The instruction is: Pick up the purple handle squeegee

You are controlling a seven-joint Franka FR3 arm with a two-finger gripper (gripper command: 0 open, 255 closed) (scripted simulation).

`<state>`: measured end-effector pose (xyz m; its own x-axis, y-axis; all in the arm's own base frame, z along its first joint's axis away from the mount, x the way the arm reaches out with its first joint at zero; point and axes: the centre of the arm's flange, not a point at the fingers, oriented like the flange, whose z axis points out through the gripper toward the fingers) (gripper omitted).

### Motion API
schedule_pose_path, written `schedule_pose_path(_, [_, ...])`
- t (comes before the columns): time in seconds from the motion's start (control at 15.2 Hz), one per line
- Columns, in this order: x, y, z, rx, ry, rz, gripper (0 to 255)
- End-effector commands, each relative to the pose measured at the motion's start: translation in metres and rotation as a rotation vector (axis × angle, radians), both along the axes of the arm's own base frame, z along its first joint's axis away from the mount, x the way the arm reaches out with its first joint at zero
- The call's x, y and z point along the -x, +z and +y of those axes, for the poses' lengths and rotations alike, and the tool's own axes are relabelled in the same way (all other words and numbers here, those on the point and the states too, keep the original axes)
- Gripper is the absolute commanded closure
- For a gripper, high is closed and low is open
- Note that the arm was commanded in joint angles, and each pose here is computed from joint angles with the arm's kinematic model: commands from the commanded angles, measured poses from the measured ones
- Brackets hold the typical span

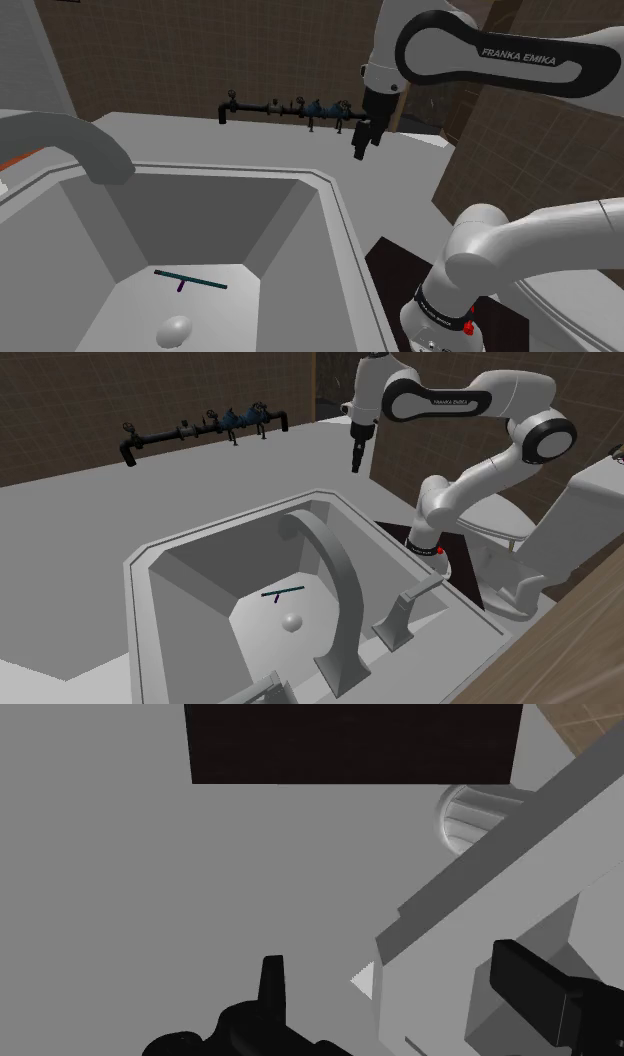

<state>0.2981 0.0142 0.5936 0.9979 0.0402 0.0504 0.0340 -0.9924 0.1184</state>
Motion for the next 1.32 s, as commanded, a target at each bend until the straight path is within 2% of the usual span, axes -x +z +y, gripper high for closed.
schedule_pose_path(0.0, [0.000, 0.000, 0.000, 0.000, 0.000, 0.000, 0])
schedule_pose_path(0.66, [-0.065, -0.063, 0.083, -0.046, 0.190, -0.013, 0])
schedule_pose_path(1.25, [-0.109, -0.116, 0.170, -0.088, 0.361, -0.024, 0])
